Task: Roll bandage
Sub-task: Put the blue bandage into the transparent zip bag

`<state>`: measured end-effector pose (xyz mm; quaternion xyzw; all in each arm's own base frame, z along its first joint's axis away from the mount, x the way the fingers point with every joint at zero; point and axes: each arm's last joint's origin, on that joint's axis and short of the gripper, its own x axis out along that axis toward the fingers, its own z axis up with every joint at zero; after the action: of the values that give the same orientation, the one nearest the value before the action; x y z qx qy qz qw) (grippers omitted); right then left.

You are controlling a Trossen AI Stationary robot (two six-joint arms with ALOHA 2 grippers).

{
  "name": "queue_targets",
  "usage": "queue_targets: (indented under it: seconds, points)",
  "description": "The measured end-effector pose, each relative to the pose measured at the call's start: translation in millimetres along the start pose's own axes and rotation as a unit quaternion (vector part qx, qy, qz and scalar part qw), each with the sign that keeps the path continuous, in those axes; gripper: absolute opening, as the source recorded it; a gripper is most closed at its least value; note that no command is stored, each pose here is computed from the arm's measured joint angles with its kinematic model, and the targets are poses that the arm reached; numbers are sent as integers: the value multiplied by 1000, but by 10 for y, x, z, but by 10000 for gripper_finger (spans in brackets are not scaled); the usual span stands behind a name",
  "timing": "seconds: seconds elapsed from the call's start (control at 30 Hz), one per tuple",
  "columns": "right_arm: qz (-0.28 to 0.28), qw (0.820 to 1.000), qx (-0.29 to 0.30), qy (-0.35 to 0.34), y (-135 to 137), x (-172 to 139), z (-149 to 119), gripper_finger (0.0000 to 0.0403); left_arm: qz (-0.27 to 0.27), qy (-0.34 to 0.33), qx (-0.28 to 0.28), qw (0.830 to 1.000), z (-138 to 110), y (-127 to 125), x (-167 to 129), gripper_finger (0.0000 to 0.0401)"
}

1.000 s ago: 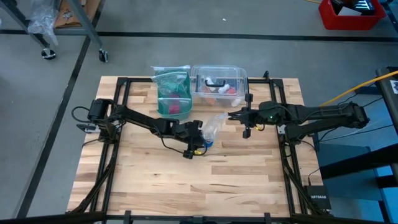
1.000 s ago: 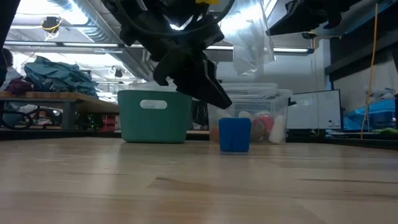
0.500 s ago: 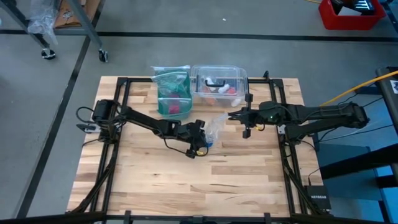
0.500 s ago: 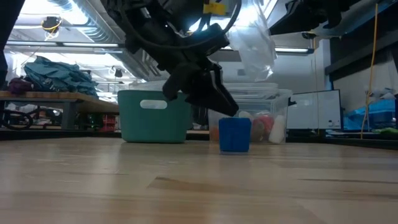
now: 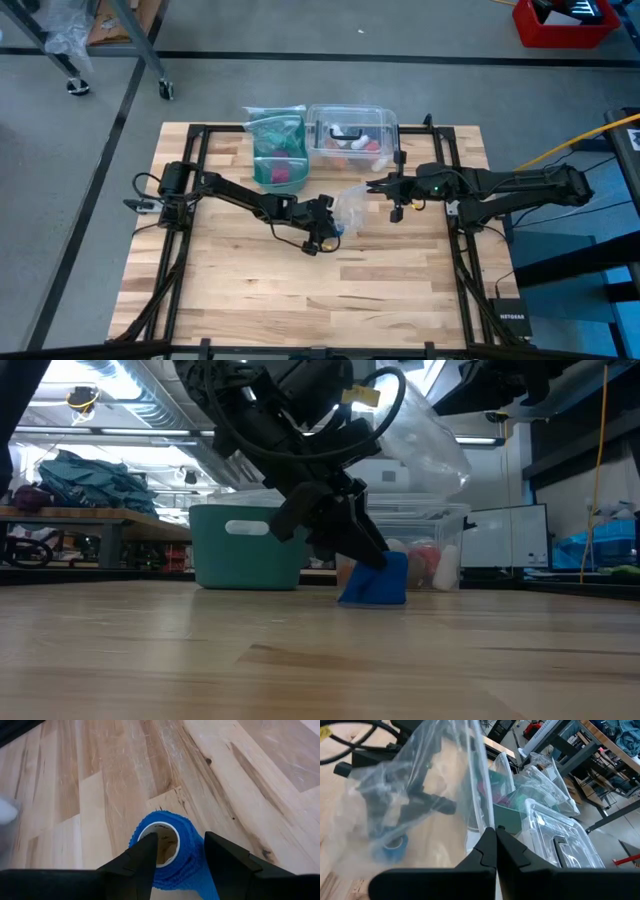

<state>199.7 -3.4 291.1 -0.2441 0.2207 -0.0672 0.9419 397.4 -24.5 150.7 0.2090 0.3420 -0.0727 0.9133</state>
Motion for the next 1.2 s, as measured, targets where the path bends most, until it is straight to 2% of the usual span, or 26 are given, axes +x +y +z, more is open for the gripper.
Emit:
queue_targets:
  seconds: [0.2,0.33,0.6,0.87,0.97,1.2]
  points:
    - [0,1000,0,0,0,0,1,0,-7,-5,1,1000,64,-4,0,149]
    - [1,1000,0,-1,0,-1,1,0,-37,-13,5,999,92,-82,-5,129]
    - [2,1000,0,-1,1,0,1,0,-72,37,-15,997,5,-203,0,90]
    - [2,1000,0,-1,1,0,1,0,-6,0,-43,999,90,-127,14,11]
    - [2,1000,0,-1,1,-1,1,0,7,-20,-70,997,137,-107,9,8]
    - [2,1000,0,-1,1,-1,1,0,10,-19,-72,997,135,-100,8,3]
